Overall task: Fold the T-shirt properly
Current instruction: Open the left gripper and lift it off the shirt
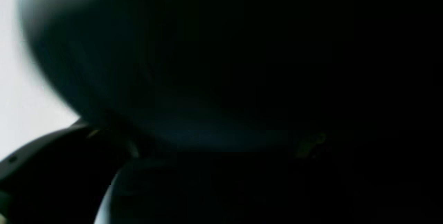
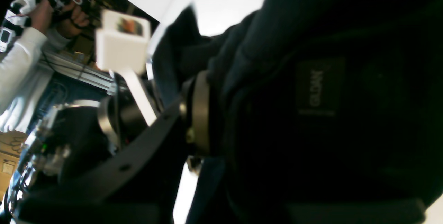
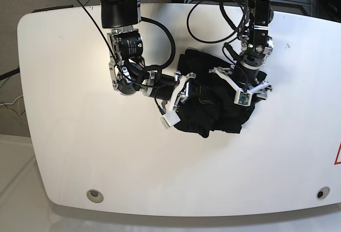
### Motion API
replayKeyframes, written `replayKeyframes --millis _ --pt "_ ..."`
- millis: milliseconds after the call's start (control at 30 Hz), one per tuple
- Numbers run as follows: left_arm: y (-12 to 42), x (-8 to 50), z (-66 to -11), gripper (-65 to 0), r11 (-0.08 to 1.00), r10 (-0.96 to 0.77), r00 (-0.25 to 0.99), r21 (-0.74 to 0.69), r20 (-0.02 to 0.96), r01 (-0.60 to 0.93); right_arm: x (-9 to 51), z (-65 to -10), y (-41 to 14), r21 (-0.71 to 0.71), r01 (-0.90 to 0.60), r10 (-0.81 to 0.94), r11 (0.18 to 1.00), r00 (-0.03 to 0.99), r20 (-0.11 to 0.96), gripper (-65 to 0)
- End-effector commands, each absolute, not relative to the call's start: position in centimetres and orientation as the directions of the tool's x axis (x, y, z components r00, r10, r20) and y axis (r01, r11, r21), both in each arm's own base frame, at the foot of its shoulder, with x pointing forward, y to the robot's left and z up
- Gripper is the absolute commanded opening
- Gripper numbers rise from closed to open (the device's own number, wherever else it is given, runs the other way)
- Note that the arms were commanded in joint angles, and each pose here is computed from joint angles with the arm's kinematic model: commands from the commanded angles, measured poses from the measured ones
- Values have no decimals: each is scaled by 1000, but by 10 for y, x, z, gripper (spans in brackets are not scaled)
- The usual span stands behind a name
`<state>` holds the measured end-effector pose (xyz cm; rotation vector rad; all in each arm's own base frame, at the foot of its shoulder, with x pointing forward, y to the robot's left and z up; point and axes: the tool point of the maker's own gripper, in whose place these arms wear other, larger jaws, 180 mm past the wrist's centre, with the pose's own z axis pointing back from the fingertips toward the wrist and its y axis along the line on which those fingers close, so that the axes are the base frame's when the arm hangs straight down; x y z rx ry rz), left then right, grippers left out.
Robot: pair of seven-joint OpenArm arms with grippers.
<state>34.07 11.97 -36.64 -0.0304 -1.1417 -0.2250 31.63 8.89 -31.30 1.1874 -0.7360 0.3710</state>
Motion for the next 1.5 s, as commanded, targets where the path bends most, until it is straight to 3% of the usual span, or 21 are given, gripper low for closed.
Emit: replayKeyframes --millis 0,800,1467 --pt "124 353 -331 -147 981 -146 293 100 945 168 323 -296 92 687 -650 -141 326 685 715 -584" --pt "190 350 -271 -147 987 -154 175 159 972 -13 323 -295 94 688 -650 -144 323 685 714 -583" --pt "198 367 -226 -147 967 -246 70 249 967 -44 320 -287 108 688 -664 -141 291 682 718 -582"
